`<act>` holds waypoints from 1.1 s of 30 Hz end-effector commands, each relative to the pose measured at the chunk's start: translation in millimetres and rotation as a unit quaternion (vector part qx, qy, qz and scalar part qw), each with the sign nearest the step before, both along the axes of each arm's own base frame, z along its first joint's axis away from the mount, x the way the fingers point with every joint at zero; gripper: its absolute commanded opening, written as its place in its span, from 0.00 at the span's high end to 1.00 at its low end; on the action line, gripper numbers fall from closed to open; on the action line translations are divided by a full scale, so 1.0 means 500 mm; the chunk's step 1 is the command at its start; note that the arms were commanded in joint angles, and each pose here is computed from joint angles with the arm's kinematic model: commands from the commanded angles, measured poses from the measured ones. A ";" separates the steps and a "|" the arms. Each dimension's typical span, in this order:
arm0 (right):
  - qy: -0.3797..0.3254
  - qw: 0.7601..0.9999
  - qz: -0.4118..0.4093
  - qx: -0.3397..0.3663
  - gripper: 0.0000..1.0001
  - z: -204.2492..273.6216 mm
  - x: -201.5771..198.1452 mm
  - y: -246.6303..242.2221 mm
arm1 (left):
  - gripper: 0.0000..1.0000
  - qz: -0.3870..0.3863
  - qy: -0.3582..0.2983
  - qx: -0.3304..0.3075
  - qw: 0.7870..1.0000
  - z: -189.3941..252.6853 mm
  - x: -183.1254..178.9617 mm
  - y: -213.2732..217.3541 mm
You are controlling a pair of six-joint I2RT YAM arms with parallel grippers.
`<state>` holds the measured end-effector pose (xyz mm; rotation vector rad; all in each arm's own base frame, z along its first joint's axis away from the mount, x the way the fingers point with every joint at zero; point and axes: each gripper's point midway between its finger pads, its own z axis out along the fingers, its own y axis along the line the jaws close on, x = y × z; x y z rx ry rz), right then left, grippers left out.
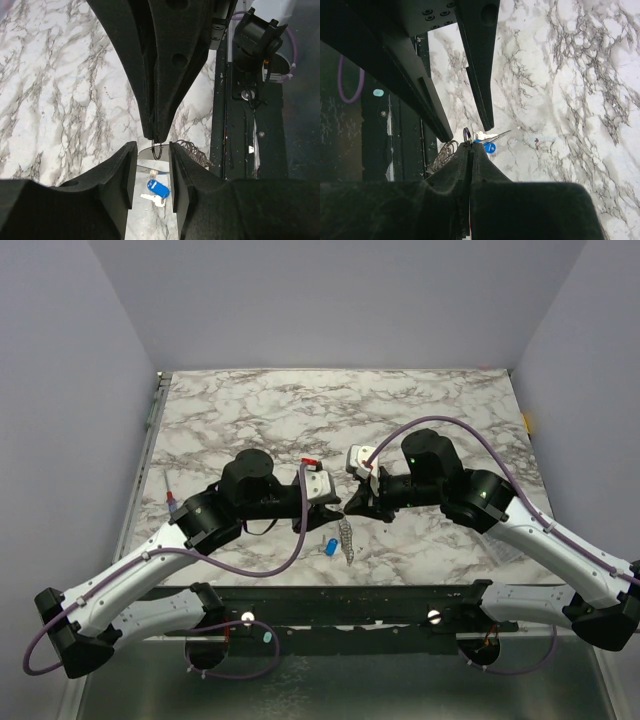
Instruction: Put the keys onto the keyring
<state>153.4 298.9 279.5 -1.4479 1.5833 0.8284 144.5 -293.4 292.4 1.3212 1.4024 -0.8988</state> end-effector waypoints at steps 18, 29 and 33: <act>-0.012 1.000 0.017 0.023 0.99 0.020 -0.006 0.016 | 0.82 0.006 0.012 0.003 1.000 -0.040 0.014 -0.015; -0.035 0.998 -0.004 0.053 0.79 0.036 0.006 0.015 | 1.00 0.009 -0.002 -0.013 1.000 -0.037 0.014 -0.011; -0.077 0.989 -0.068 0.109 0.08 0.082 0.040 0.001 | 1.00 0.027 -0.018 -0.055 0.998 -0.015 0.018 -0.005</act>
